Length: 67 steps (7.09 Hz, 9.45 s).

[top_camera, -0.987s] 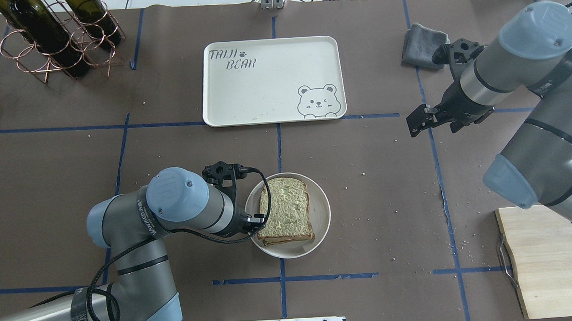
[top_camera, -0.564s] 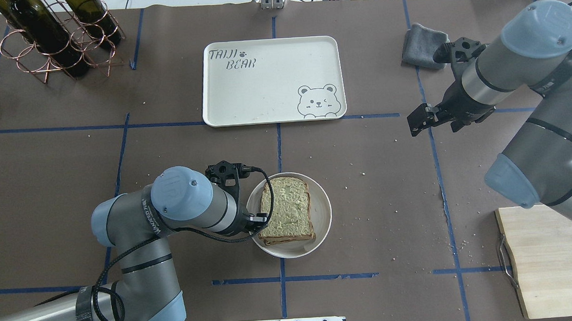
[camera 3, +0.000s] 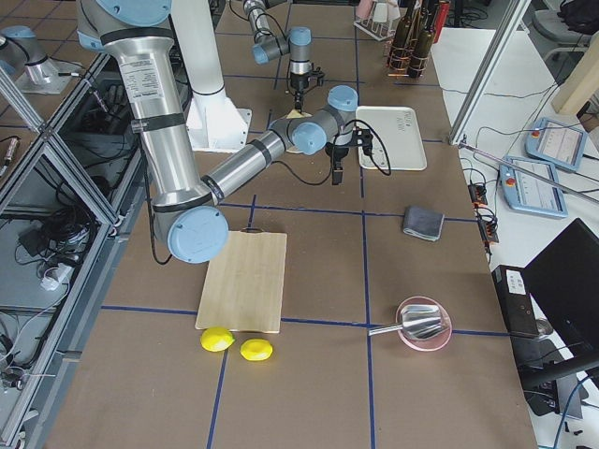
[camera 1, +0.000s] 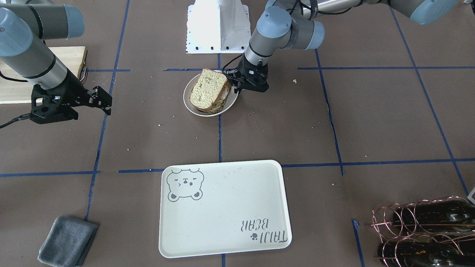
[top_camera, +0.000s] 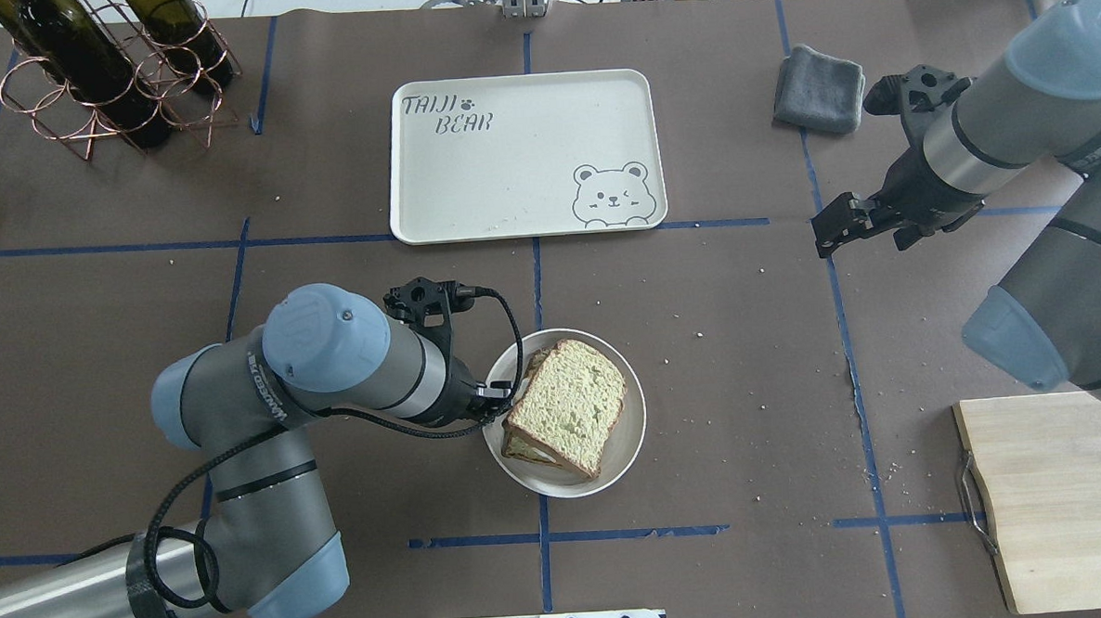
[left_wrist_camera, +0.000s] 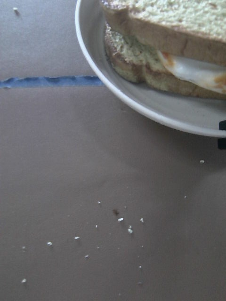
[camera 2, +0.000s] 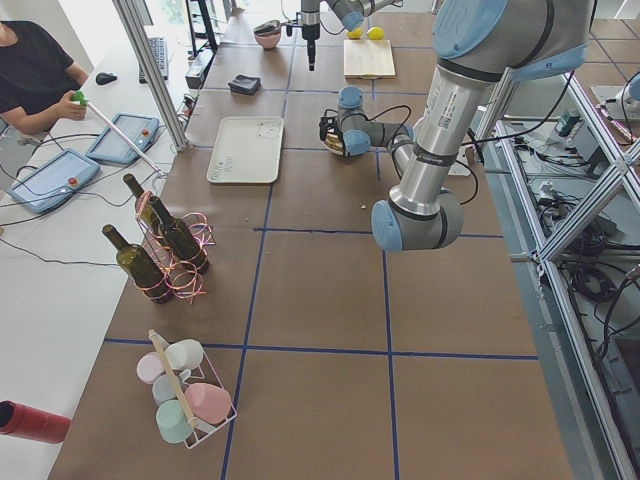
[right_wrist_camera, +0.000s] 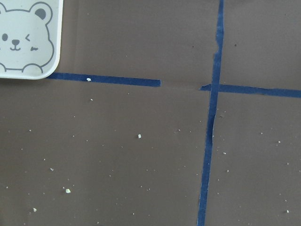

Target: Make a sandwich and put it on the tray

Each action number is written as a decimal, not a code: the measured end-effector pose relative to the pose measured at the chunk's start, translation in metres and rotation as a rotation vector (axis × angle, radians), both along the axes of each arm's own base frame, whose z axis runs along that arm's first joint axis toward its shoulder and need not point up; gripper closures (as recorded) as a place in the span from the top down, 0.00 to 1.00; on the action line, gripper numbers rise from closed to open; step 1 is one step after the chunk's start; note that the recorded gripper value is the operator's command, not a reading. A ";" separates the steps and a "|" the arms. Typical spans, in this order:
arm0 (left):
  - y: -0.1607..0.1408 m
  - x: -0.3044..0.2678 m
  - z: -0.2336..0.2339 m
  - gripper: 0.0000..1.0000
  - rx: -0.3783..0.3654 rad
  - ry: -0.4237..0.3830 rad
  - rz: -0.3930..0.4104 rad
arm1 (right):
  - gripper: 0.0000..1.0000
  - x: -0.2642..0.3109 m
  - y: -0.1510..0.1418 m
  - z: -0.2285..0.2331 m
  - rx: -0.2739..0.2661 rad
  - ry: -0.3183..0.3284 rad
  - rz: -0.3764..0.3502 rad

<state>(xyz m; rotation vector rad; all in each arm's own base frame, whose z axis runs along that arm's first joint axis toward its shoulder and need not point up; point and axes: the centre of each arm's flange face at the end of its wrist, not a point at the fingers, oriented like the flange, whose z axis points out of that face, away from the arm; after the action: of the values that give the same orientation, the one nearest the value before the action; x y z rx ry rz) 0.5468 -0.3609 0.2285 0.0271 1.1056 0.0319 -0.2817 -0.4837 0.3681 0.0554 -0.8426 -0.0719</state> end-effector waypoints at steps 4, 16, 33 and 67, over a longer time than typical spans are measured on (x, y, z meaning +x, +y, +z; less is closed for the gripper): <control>-0.074 -0.082 -0.009 0.00 -0.203 0.067 0.015 | 1.00 0.093 0.006 0.081 0.033 -0.005 -0.067; -0.250 0.015 0.020 0.81 -0.613 0.190 -0.630 | 1.00 0.297 -0.009 0.238 0.079 0.104 -0.012; -0.187 -0.517 0.275 1.00 0.353 -0.463 -0.021 | 1.00 0.305 -0.004 0.238 0.059 0.055 0.005; -0.112 -0.610 0.414 1.00 -0.019 -0.305 -0.032 | 1.00 0.345 0.025 0.256 0.004 -0.013 0.086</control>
<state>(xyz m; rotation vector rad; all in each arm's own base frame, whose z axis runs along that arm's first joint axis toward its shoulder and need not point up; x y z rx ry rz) -0.0631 -0.4728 0.6423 0.0227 0.8004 -0.0033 0.0638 -0.4591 0.6245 0.0962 -0.8523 0.0079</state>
